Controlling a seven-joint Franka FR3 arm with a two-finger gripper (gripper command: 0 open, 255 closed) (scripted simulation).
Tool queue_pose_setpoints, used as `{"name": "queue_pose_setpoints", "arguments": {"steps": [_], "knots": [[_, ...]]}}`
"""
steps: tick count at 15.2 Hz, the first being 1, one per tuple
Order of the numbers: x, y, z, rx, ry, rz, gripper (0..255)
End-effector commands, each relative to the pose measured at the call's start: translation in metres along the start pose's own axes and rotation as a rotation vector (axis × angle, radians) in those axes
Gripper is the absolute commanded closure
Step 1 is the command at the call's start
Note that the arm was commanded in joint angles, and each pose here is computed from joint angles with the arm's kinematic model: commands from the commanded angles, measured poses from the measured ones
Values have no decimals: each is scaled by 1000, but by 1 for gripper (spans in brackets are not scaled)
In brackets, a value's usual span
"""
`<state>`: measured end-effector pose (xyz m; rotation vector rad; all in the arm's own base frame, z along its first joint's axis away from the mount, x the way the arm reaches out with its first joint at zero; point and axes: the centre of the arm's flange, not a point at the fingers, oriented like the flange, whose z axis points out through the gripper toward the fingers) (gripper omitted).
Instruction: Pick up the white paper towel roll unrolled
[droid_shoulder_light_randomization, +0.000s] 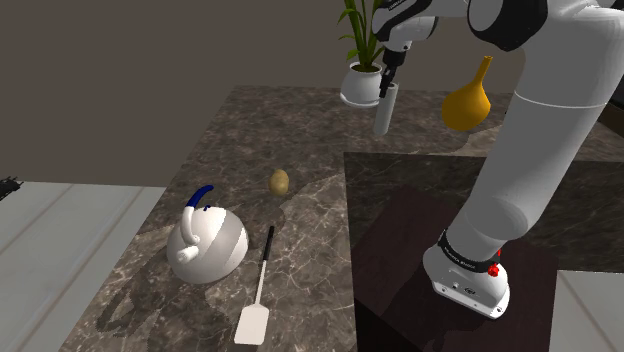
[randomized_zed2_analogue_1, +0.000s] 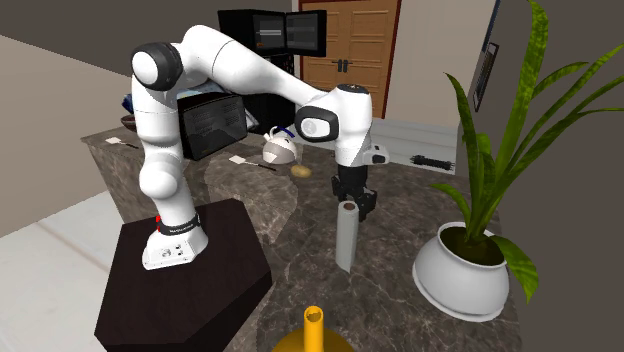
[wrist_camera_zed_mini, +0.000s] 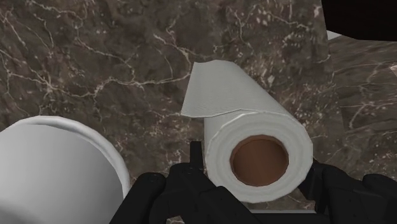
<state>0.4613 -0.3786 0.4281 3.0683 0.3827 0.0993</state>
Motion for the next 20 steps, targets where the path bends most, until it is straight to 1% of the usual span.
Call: {"name": "queue_pose_setpoints", "arguments": {"steps": [1,3,18,20], "knots": [[-1,0,1,0,-2,1,255],[-1,0,1,0,-2,1,255],[4,5,-78,0,-2,1,255],[4,5,-79,0,-2,1,255]]}}
